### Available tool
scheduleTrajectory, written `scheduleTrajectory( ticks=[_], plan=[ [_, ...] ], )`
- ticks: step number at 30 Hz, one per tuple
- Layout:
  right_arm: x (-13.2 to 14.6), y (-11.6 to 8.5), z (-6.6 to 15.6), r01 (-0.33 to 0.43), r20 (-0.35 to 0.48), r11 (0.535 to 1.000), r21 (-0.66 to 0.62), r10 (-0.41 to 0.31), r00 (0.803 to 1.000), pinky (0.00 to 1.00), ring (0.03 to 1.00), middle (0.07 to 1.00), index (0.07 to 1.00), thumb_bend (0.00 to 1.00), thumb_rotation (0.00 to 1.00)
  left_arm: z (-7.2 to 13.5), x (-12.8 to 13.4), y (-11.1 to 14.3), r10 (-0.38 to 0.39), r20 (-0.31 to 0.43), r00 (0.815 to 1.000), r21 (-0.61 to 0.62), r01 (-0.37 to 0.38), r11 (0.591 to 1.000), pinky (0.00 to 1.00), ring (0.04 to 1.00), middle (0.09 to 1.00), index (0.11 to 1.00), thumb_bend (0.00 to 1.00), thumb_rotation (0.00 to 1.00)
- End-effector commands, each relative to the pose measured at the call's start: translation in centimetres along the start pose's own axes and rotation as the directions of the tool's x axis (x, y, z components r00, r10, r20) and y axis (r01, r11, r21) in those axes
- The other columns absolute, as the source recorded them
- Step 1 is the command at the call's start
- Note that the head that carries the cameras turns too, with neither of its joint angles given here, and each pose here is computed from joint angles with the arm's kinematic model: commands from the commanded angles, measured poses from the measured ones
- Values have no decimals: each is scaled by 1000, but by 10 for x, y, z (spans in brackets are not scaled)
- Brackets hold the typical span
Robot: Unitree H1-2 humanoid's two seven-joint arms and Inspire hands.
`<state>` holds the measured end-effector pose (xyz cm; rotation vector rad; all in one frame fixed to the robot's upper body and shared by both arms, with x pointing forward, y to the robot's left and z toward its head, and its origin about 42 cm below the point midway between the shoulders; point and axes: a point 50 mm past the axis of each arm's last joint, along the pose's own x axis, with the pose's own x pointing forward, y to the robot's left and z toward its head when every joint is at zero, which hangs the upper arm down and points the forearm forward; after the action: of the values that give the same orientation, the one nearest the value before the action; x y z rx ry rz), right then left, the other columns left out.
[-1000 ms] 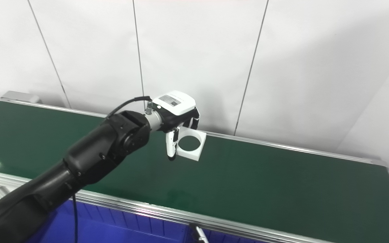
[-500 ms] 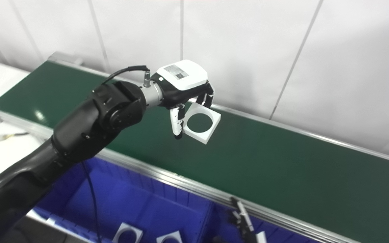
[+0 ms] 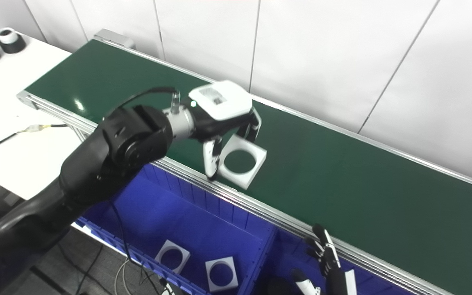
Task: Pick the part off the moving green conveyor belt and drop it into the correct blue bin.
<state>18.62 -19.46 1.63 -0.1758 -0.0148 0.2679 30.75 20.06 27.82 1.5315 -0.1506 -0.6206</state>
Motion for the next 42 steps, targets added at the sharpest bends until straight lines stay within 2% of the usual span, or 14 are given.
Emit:
scheduleTrajectory(
  ticks=[1, 3, 5, 8, 12, 14, 17, 21, 24, 28, 34, 38, 42],
  plan=[
    [6, 1, 12, 4, 80, 1000, 24, -6, 997, 779, 836, 918, 925, 725, 679, -1, -9, 8, 50, -31, 998, 12, -50, 999, 181, 249, 393, 499, 519, 0],
    [5, 0, 11, 6, 75, 1000, 29, -8, 997, 763, 838, 912, 927, 739, 691, 0, -13, -1, 31, -38, 999, 11, -31, 999, 189, 255, 390, 500, 519, 0],
    [4, 1, 10, 8, 71, 999, 31, -10, 997, 761, 843, 912, 928, 755, 697, 1, -18, -12, 16, -39, 999, 6, -15, 1000, 198, 265, 457, 488, 525, 0],
    [4, 1, 10, 9, 69, 1000, 26, -11, 998, 761, 841, 928, 929, 740, 684, 1, -22, -24, 2, -38, 999, 1, -2, 1000, 191, 256, 473, 484, 526, 0],
    [6, 3, 10, 7, 71, 999, 32, -10, 997, 762, 832, 932, 928, 716, 656, 5, -28, -52, -60, -73, 996, -24, 59, 998, 210, 283, 476, 485, 526, 0],
    [5, 4, 10, 9, 71, 999, 41, -12, 997, 747, 841, 911, 925, 739, 661, 7, -31, -62, -77, -78, 994, -21, 75, 997, 240, 311, 416, 508, 519, 0],
    [4, 5, 11, 10, 70, 999, 44, -13, 997, 733, 850, 894, 923, 754, 672, 11, -33, -76, -94, -83, 992, -22, 93, 995, 300, 372, 420, 510, 521, 0],
    [6, 7, 11, 7, 71, 998, 57, -11, 997, 761, 857, 915, 923, 744, 650, 13, -34, -91, -139, -117, 983, -59, 133, 989, 305, 392, 439, 503, 524, 0],
    [6, 9, 11, 7, 71, 999, 52, -10, 997, 776, 855, 924, 922, 752, 645, 15, -34, -104, -153, -101, 983, -55, 148, 988, 264, 351, 417, 504, 522, 0],
    [6, 11, 11, 7, 71, 999, 43, -10, 997, 783, 848, 923, 922, 742, 642, 16, -30, -128, -133, -89, 987, -19, 132, 991, 231, 305, 398, 503, 520, 0],
    [4, 14, 11, 3, 68, 999, 48, -6, 998, 781, 858, 917, 930, 740, 635, 9, -23, -156, -85, -82, 993, -31, 83, 996, 231, 306, 399, 506, 519, 0],
    [4, 15, 12, 1, 70, 999, 45, -4, 998, 764, 854, 915, 928, 729, 630, 1, -18, -168, -39, -90, 995, -27, 37, 999, 251, 315, 402, 510, 519, 0],
    [4, 16, 12, 1, 70, 999, 51, -4, 998, 770, 861, 917, 923, 731, 622, -2, -14, -169, -26, -99, 995, -29, 23, 999, 281, 337, 406, 515, 519, 0]
  ],
)
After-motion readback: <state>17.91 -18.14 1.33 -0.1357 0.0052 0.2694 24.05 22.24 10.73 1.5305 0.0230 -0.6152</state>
